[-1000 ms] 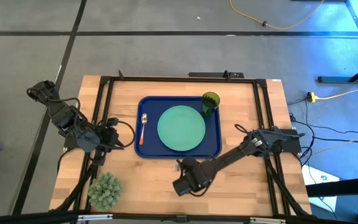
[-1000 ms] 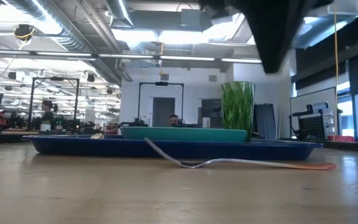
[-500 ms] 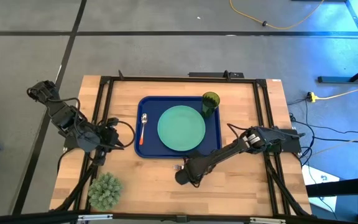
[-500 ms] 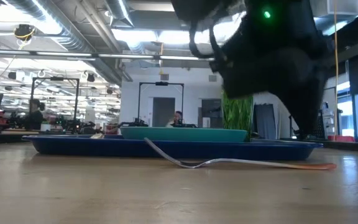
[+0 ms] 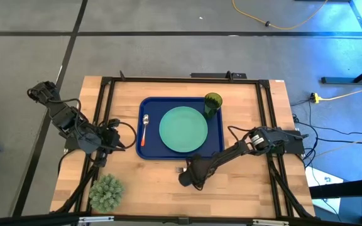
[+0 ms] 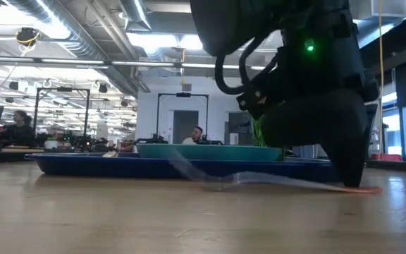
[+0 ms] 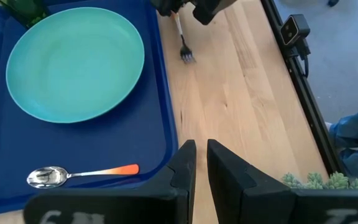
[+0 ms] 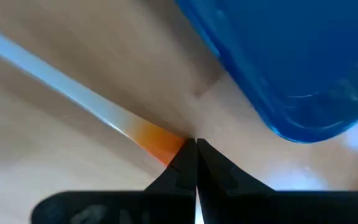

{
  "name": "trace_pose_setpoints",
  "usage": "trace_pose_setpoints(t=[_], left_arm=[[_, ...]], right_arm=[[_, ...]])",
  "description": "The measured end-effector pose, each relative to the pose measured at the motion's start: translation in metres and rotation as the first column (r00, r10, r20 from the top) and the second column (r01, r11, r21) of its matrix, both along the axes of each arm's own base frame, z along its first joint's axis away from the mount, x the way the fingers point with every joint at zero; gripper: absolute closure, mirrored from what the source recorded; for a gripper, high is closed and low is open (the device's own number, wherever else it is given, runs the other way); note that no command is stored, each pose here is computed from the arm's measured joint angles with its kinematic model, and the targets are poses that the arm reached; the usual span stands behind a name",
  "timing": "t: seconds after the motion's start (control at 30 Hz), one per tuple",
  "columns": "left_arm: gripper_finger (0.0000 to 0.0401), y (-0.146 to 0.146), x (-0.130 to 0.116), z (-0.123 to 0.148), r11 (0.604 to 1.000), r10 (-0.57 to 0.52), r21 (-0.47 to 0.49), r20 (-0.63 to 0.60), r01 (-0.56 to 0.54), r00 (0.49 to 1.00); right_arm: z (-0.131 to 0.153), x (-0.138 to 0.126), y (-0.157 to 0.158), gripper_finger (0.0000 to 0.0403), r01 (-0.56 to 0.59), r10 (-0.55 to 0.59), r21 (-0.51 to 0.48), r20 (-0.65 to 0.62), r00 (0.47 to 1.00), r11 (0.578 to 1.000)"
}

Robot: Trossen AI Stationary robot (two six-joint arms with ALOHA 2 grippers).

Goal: Pick and place plate/cup/fork/spoon on tray
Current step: Put the orange fork on the blue serving tray to the left side of the green plate

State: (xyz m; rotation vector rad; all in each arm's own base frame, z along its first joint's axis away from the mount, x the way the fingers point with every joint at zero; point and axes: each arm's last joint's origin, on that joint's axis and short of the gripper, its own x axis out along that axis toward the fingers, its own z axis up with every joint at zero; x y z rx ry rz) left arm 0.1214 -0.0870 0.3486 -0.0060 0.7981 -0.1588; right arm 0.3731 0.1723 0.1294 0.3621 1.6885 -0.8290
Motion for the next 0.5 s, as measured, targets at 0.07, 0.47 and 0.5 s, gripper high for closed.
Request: trace_pose_setpoints(t=[0.07,0.47,0.5], left_arm=[[0.0368,0.000,0.000,0.000,1.000,0.000,-0.001,0.000,0.000,1.000],[0.0367,0.000,0.000,0.000,1.000,0.000,0.000,0.000,0.000,1.000],[0.0367,0.000,0.000,0.000,1.000,0.000,0.000,0.000,0.000,1.000]], right_arm=[[-0.001,0.001,0.001,0.0402,0.005,-0.005,0.027,0.014,1.000,1.000],[0.013,0.022,0.016,0.0402,0.059,-0.086,0.173,0.152,0.985,0.983],[0.013,0.024,0.017,0.0402,0.062,-0.096,0.189,0.179,0.979,0.980]])
